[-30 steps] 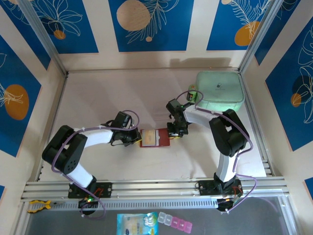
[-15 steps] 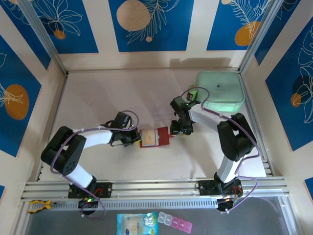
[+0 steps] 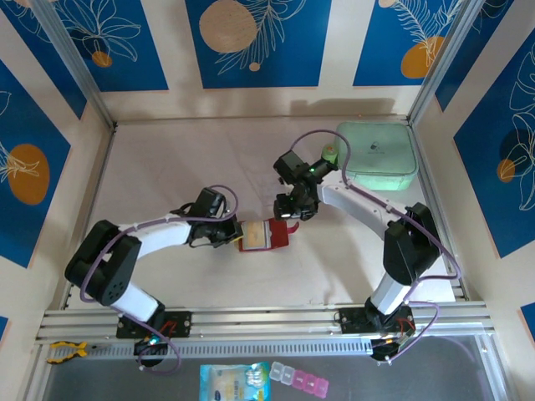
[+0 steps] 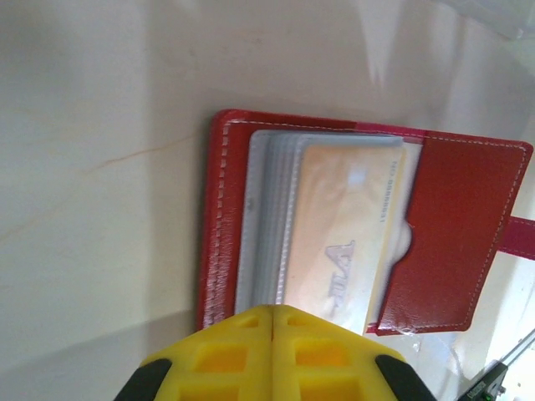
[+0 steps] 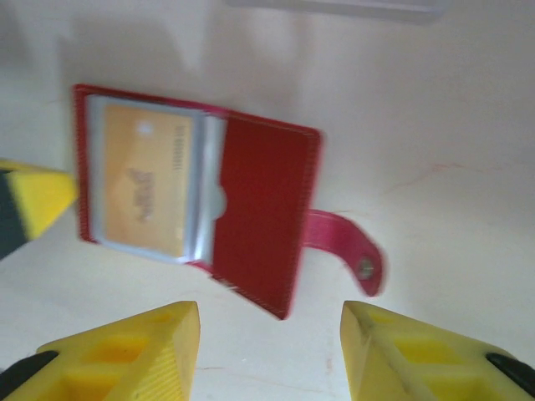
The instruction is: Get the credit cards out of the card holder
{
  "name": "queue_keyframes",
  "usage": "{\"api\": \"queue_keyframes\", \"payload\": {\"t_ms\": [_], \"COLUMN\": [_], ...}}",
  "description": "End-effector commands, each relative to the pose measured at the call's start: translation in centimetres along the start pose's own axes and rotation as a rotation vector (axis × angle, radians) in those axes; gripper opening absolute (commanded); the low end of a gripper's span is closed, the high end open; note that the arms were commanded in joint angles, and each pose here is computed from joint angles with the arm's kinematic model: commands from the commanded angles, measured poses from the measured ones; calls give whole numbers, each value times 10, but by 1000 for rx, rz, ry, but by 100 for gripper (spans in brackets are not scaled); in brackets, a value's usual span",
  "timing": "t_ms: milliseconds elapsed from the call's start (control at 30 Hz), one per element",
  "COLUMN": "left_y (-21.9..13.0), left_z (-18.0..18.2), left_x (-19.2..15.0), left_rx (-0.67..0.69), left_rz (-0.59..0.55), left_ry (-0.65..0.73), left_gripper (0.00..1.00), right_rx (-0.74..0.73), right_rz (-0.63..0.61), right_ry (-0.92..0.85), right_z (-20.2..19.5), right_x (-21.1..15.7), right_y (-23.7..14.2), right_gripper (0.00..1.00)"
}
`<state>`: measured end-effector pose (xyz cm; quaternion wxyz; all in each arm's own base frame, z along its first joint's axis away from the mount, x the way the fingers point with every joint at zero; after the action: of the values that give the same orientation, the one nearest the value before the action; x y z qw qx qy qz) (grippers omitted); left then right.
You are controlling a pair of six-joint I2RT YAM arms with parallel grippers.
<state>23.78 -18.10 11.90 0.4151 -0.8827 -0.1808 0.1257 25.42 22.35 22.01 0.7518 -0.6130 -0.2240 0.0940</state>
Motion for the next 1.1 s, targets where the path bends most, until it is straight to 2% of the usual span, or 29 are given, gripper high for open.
{"api": "queue_keyframes", "payload": {"t_ms": [0,133,267,500,1067], "left_y": [8,11,11,16,12], "left_z": [-2,4,14,25,20], "left_x": [-2,-3,-6,-9,-8], "left_rx": [9,35,74,92,99], "left_rz": [33,33,36,48,37], "left_ry": [3,-6,-10,-29,-20], "left_gripper": [3,3,3,3,3], "right_rx": [38,-3,-90,-121,-163], "right_rz": [66,117,164,201,271], "right_ry": [-8,1,14,31,-27], "right_z": [18,21,10,-7,-23], "right_x": [1,1,-3,-8,-6], "right_y": [15,36,52,69,99], "right_gripper": [49,51,61,73,76]}}
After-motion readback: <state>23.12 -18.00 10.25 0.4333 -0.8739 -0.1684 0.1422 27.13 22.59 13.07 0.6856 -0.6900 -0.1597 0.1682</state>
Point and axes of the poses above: each hand's point on the last joint's axis, 136 mm out from that joint toward the fingers, its own y axis out along the fingers, its own z axis along the line the jaws close on, x = y × z, the point moved 10 cm from there along -y, back along the fingers, and after that the axes turned 14 degrees about -y, right-handed, at the moved point
